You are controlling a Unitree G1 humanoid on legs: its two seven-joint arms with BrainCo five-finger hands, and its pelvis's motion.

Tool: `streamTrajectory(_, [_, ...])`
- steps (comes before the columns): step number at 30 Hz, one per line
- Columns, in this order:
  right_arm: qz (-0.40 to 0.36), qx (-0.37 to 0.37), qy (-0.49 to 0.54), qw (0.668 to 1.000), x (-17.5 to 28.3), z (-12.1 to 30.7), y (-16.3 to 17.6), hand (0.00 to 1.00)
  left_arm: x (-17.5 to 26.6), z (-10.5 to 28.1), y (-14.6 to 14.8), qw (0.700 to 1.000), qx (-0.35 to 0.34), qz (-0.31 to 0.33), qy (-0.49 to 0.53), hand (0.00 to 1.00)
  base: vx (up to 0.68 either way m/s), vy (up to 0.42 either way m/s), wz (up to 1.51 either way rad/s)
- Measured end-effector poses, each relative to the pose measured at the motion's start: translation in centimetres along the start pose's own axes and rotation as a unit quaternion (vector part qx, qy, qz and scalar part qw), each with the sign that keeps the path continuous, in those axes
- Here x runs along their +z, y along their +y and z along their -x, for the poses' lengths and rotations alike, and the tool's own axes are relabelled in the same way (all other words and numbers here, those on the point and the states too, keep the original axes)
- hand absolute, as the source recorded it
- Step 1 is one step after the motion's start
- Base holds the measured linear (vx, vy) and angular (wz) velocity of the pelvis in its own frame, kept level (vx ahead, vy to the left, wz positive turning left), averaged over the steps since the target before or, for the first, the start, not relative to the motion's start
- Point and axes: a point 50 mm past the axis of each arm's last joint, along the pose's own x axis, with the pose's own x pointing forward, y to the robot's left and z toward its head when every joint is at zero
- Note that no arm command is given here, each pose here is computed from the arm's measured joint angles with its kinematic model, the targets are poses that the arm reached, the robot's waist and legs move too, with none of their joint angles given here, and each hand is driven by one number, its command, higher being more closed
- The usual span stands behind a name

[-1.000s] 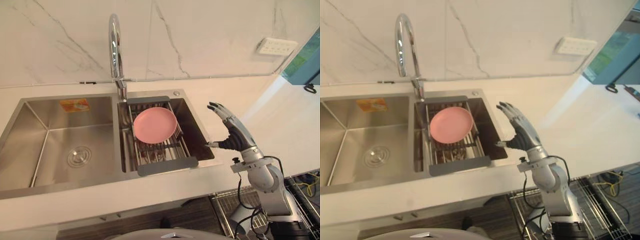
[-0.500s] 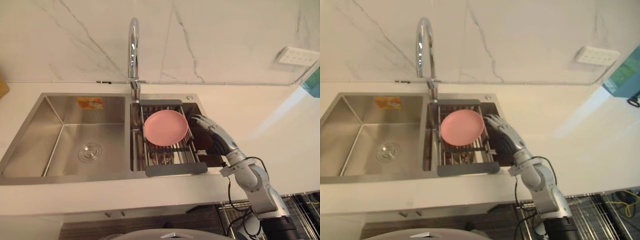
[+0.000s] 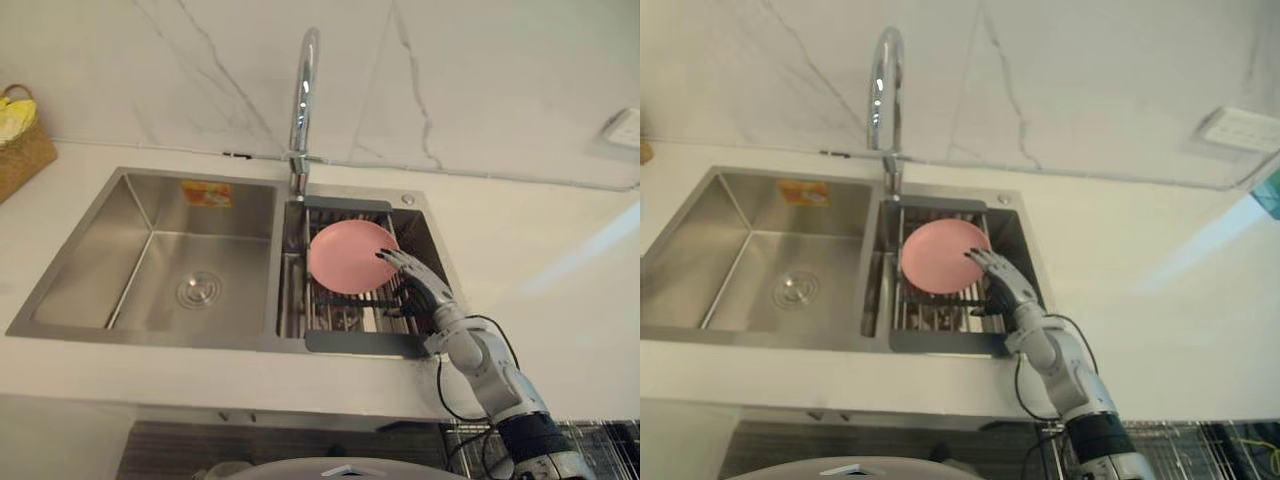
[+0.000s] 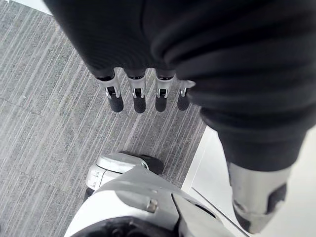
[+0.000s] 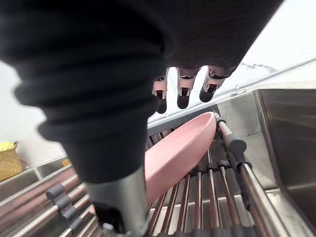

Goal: Walk over to the sink, pick up the cup, carry it to the dishwasher, place the cup inside the dishwasher, then close the dishwasher door

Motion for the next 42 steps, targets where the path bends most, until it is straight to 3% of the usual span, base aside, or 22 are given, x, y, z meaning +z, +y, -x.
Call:
streamTrajectory(20, [0.134, 0.009, -0.046, 0.99, 1.7, -2.9, 2.1, 0.0, 0.7, 0.2, 0.4, 1.0, -0.001, 0.014, -0.015, 0.0, -0.01, -0.002, 0.07])
streamTrajectory(21, [0.144, 0.006, -0.038, 0.989, 1.4, -3.0, 2.1, 1.0, 0.7, 0.2, 0.4, 1.0, -0.001, 0.013, -0.015, 0.0, 0.0, 0.008, 0.16])
streamTrajectory(42, [0.207, 0.026, 0.026, 0.978, -1.1, -2.7, 3.6, 1.0, 1.1, 0.1, 0.3, 1.0, -0.003, -0.007, -0.02, 0.0, 0.0, 0.0, 0.01])
